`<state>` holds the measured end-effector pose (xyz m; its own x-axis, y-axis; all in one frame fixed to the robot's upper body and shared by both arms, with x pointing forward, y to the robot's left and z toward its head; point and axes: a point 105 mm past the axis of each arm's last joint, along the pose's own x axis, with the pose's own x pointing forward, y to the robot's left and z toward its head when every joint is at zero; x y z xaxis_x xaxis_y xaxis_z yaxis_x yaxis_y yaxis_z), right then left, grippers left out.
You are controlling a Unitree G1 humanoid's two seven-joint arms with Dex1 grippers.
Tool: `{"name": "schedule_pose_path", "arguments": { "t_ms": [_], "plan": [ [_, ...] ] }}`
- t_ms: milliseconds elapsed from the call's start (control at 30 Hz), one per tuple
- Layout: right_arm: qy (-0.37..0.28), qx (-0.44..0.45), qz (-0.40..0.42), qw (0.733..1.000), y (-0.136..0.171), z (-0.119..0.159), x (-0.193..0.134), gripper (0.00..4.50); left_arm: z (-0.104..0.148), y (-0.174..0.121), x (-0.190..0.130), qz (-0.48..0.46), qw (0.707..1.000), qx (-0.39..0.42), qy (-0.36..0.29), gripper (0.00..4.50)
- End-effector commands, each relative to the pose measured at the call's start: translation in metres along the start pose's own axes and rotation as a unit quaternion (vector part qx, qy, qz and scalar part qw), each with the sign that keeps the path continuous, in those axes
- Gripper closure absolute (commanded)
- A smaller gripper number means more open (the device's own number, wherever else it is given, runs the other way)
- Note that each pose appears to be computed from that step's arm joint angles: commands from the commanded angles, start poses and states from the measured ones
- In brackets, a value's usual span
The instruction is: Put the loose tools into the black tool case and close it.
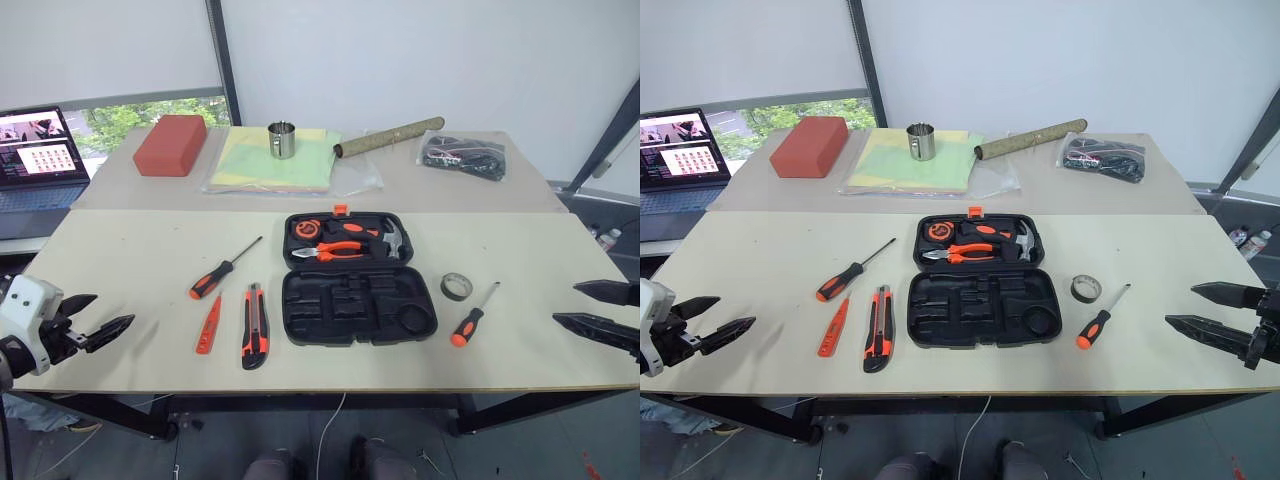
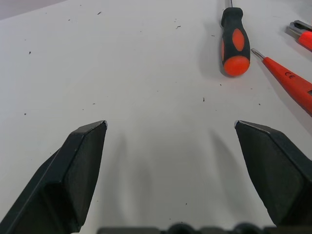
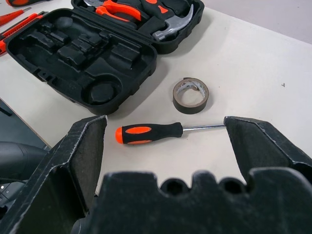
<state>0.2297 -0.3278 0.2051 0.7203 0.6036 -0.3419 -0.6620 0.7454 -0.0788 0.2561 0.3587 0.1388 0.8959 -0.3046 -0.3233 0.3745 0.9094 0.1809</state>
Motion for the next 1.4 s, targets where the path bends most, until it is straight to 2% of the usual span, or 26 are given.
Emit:
{"name": "schedule_pose_path", "arguments": {
  "t_ms": [33,200,367,467,567,700,967,1067,1300,1333,1400],
  "plan": [
    [-0.008,-0.023,-0.006,1.0,-0.002,0.005,-0.003,0.03,0.012,0.001,-0.004,0.008,1.0,0.022,-0.004,0.01],
    [-0.005,-0.033,-0.019,0.999,-0.006,0.002,-0.004,0.03,0.013,-0.002,0.003,0.019,1.0,0.011,-0.001,0.01],
    [-0.044,-0.09,0.015,0.995,0.015,0.041,0.017,0.03,0.059,-0.025,0.039,-0.046,0.998,-0.014,-0.036,0.01],
    [-0.062,-0.102,0.038,0.992,0.029,0.058,0.032,0.03,0.072,-0.035,0.059,-0.076,0.997,-0.019,-0.029,0.01],
    [-0.071,-0.113,0.071,0.989,0.046,0.069,0.05,0.03,0.07,-0.041,0.079,-0.104,0.995,0.003,0.002,0.01],
    [-0.089,-0.153,0.113,0.978,0.073,0.084,0.08,0.03,0.054,-0.044,0.116,-0.121,0.99,0.034,0.071,0.01],
    [-0.117,-0.157,0.122,0.973,0.089,0.098,0.101,0.03,0.039,-0.047,0.148,-0.132,0.983,0.042,0.118,0.01],
    [-0.122,-0.152,0.123,0.973,0.094,0.096,0.104,0.0,0.036,-0.047,0.154,-0.127,0.984,0.033,0.118,0.75],
    [-0.115,-0.155,0.12,0.974,0.097,0.09,0.106,0.0,0.028,-0.049,0.154,-0.14,0.983,0.029,0.117,3.34],
    [-0.113,-0.156,0.119,0.974,0.097,0.089,0.107,0.0,0.031,-0.048,0.154,-0.136,0.984,0.032,0.107,3.57],
    [-0.108,-0.16,0.117,0.974,0.097,0.088,0.107,0.0,0.052,-0.042,0.157,-0.115,0.99,0.064,0.052,3.53]
  ]
}}
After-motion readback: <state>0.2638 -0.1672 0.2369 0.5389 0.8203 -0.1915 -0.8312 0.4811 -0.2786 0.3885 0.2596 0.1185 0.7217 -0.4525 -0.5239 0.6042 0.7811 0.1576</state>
